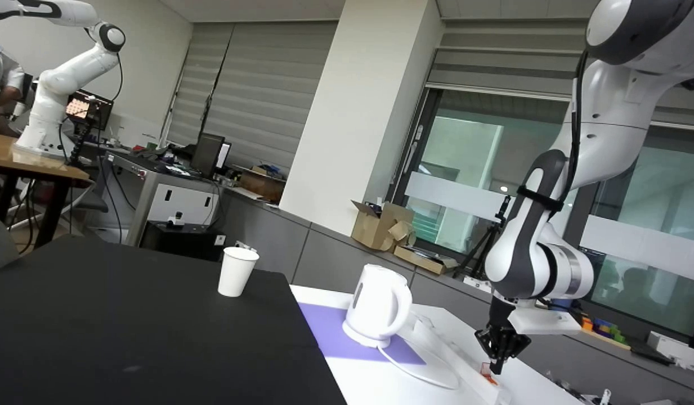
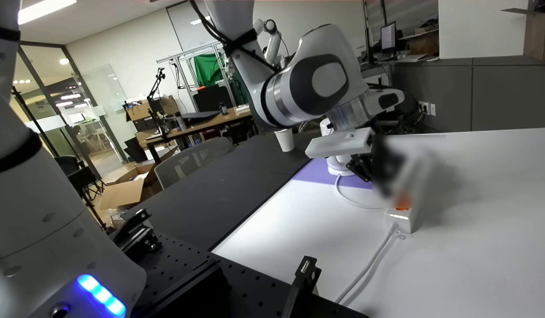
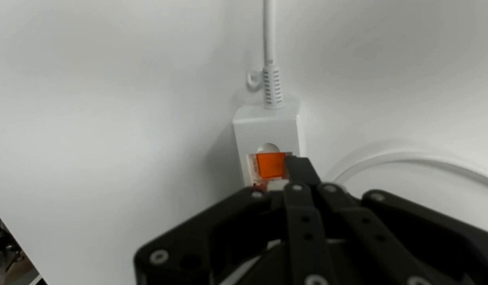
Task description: Turn on the main adapter switch
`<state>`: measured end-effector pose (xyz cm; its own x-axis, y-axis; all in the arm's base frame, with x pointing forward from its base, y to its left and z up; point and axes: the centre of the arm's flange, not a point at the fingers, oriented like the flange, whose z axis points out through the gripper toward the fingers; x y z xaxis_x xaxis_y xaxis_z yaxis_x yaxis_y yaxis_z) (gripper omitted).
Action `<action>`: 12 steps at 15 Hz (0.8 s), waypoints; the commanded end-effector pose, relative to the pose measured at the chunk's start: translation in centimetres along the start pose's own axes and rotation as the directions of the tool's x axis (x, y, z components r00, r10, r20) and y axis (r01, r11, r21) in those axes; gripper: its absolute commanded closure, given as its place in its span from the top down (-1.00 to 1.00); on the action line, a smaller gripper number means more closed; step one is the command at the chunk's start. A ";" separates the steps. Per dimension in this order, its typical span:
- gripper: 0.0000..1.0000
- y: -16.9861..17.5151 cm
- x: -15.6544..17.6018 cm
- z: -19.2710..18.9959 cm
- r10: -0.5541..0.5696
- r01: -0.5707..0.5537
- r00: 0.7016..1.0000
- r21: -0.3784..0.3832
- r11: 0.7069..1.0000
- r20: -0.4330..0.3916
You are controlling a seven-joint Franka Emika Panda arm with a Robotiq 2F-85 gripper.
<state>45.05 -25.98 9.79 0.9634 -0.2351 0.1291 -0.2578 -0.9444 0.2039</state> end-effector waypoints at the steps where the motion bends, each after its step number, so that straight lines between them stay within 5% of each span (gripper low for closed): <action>1: -1.00 1.0 1.7 1.1 0.010 -0.010 1.000 -0.023 1.000 -0.022; 12: -1.00 3.0 2.0 2.7 0.033 -0.033 0.999 -0.060 0.998 -0.002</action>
<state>45.81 -29.13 8.36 0.9570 -0.2560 0.1363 -0.2830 -0.9271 0.2459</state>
